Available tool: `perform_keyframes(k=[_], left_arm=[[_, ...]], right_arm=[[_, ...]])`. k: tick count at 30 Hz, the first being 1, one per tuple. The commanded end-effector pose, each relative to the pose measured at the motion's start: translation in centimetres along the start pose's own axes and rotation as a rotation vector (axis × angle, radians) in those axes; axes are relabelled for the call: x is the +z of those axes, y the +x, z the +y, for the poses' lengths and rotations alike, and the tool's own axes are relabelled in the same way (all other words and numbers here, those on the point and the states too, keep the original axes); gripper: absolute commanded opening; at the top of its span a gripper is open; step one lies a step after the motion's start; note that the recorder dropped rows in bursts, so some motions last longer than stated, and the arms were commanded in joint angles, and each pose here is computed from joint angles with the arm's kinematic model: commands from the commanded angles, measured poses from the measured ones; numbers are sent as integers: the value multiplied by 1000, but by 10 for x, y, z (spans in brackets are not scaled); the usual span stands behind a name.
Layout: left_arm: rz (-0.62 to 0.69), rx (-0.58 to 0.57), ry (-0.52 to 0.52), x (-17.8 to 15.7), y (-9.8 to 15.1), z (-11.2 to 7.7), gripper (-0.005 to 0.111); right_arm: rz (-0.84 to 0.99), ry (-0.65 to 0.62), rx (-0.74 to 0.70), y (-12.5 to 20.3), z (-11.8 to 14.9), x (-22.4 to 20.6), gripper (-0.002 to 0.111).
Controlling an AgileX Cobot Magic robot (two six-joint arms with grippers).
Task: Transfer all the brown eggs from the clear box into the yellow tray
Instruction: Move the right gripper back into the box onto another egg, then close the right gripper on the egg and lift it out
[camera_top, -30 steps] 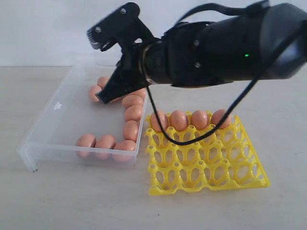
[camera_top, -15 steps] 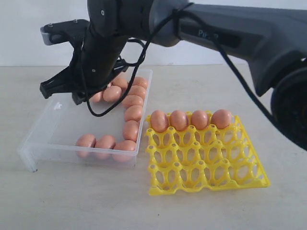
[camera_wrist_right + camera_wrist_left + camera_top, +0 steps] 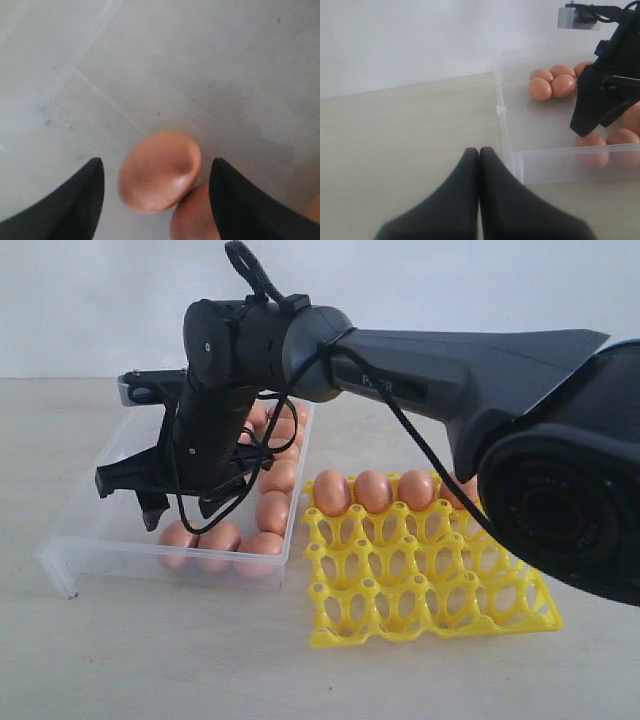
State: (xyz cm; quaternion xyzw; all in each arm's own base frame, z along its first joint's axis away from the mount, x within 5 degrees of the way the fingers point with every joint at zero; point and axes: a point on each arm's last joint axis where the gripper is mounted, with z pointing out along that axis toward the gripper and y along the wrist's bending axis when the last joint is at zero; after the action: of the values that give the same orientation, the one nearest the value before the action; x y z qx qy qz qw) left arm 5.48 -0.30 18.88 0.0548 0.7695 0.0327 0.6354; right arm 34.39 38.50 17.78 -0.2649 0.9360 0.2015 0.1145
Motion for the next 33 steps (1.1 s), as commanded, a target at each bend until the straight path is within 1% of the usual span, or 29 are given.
perform_keyframes(k=[1, 10, 14, 15, 16, 17, 18, 20, 24, 27, 30, 33], left_arm=[[-9, -14, 8, 0, 0, -1, -4], [-9, -14, 8, 0, 0, -1, -4], [-20, -15, 4, 0, -1, 0, -4], [-22, -15, 4, 0, -1, 0, -4], [-22, -15, 4, 0, -1, 0, -4], [-22, -15, 4, 0, -1, 0, -4], [-22, -15, 4, 0, -1, 0, -4], [-22, -15, 4, 0, -1, 0, -4], [-22, -15, 4, 0, -1, 0, -4], [-22, -15, 4, 0, -1, 0, -4], [-22, -15, 4, 0, -1, 0, -4], [-22, -15, 4, 0, -1, 0, -4]], right_arm=[[82, 17, 27, 7, -7, 14, 59], [136, -6, 95, 18, -16, 53, 59], [91, -10, 97, 14, -17, 56, 59], [74, -12, 97, 13, -16, 56, 56], [59, -14, 97, 11, -16, 56, 49], [48, -13, 97, 10, -16, 56, 40], [39, -12, 96, 9, -17, 56, 28], [24, -9, 92, 8, -17, 56, 2], [-10, -6, 89, 5, -17, 54, 0], [-60, 13, 59, -2, -16, 44, 0], [-150, 54, -14, -12, -10, 22, 0], [-233, 124, -127, -19, 2, -5, 0]])
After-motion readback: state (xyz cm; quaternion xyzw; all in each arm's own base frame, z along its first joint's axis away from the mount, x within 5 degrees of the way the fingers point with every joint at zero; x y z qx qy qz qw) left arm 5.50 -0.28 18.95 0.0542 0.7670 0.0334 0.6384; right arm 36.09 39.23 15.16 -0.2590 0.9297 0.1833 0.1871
